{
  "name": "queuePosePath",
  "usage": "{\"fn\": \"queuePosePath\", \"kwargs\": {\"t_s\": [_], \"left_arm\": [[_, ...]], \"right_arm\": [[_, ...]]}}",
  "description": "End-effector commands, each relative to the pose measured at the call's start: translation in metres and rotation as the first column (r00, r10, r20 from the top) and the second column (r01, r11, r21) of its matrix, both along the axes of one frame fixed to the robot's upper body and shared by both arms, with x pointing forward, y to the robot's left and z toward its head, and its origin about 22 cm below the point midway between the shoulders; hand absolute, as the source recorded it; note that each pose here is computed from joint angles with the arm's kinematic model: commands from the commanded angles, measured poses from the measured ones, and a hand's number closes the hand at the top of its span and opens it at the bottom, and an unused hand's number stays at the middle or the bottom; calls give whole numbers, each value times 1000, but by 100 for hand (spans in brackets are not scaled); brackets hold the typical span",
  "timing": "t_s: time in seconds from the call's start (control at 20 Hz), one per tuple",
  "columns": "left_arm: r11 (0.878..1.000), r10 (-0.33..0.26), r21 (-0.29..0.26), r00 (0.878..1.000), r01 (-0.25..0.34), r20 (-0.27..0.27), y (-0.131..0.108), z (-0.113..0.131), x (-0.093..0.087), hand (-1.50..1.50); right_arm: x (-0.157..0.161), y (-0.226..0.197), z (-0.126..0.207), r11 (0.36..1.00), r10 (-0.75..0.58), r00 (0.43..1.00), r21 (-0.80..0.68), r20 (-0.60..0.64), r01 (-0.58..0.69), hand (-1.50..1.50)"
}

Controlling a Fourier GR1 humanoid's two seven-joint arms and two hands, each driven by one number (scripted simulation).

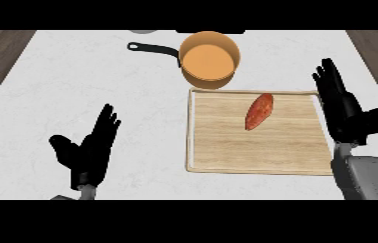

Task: Pick the sweet potato from the tray and place it in the pot

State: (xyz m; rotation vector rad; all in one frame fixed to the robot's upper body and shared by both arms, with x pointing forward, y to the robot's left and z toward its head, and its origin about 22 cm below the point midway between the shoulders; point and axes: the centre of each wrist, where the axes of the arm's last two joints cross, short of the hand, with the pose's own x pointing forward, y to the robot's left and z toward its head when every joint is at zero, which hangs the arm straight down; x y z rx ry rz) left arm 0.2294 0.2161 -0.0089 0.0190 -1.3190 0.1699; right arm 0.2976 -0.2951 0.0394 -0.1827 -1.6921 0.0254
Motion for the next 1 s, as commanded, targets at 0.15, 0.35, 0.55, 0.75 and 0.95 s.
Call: {"fn": "queuePosePath", "kwargs": {"t_s": [0.15, 0.35, 0.55, 0.75, 0.95], "left_arm": [[988, 27, 141, 972, -61, 232, 32, 60, 35, 0], [982, -17, 182, 952, -41, 306, 41, 81, 46, 0], [980, 2, 191, 959, -59, 285, 52, 86, 52, 0], [979, 10, 193, 958, -68, 286, 54, 79, 57, 0], [977, 8, 204, 963, -65, 268, 79, 97, 51, 0]], "right_arm": [[27, -56, 28, 990, -133, 986, -27, 99, 136, 150], [-1, -100, 8, 800, -234, 971, -558, 47, 220, 150], [4, -70, -49, 907, -281, 935, -257, 217, 333, -150], [2, -82, -29, 938, -152, 945, -260, 290, 231, -150], [-2, -78, 20, 922, -53, 985, -370, 165, 111, -150]]}}
